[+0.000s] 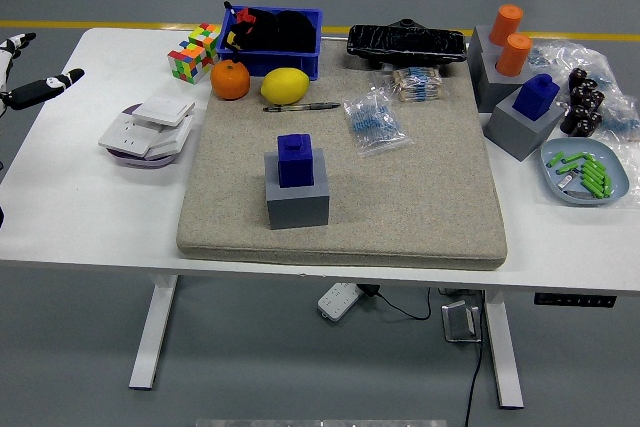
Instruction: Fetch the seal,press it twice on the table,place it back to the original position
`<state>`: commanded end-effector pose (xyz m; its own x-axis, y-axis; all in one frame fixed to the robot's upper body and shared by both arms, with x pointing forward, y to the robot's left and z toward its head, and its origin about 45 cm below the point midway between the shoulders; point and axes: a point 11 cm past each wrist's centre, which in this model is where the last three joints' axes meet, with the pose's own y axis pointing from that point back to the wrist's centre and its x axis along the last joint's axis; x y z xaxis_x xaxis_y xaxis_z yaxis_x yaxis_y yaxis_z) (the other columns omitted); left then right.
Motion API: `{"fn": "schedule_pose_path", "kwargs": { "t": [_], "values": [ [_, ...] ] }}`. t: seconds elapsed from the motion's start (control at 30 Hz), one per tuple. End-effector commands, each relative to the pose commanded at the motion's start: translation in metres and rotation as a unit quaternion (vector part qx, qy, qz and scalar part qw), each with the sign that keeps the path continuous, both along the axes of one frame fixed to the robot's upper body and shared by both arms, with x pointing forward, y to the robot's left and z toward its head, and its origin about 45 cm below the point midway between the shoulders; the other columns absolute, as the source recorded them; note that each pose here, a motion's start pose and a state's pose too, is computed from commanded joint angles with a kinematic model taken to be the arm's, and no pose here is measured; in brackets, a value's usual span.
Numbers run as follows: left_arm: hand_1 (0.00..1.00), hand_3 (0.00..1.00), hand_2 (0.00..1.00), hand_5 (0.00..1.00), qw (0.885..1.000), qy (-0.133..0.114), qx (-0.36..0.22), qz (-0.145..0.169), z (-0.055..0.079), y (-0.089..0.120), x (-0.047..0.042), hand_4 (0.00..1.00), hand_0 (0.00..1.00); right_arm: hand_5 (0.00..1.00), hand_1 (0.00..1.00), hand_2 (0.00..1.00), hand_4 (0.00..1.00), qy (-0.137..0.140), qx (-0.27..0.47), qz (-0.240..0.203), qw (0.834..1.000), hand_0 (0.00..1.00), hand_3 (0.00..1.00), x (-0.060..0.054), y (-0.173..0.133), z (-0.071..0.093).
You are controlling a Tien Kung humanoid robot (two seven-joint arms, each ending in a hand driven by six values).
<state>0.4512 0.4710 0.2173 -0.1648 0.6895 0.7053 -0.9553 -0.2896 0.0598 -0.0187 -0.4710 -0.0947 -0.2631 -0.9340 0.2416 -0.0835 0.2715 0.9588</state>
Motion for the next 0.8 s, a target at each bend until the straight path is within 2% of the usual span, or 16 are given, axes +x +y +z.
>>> {"fn": "schedule_pose_path", "kwargs": {
  "t": [0.27, 0.4, 0.8],
  "values": [
    [0.959, 0.937, 0.952, 0.482, 1.000, -0.004, -0.007, 0.006, 0.0022, 0.0018, 0.0006, 0.956, 0.931, 0.514, 0.686, 0.654, 0.734, -0.003, -0.001, -0.001, 1.000, 0.739, 0.623, 0.0030, -0.0006, 0.0003],
    [0.958, 0.939, 0.950, 0.481, 1.000, 0.006, -0.018, 0.006, 0.0009, -0.0002, 0.0020, 0.955, 0.930, 0.515, 0.686, 0.654, 0.733, -0.004, -0.001, -0.002, 1.000, 0.739, 0.623, 0.0031, -0.0008, 0.0004],
    [0.955, 0.933, 0.943, 0.479, 1.000, 0.006, -0.020, 0.006, 0.0041, -0.0020, 0.0050, 0.954, 0.930, 0.518, 0.686, 0.654, 0.733, -0.005, -0.001, -0.003, 1.000, 0.739, 0.624, 0.0044, -0.0009, 0.0005]
  ]
}}
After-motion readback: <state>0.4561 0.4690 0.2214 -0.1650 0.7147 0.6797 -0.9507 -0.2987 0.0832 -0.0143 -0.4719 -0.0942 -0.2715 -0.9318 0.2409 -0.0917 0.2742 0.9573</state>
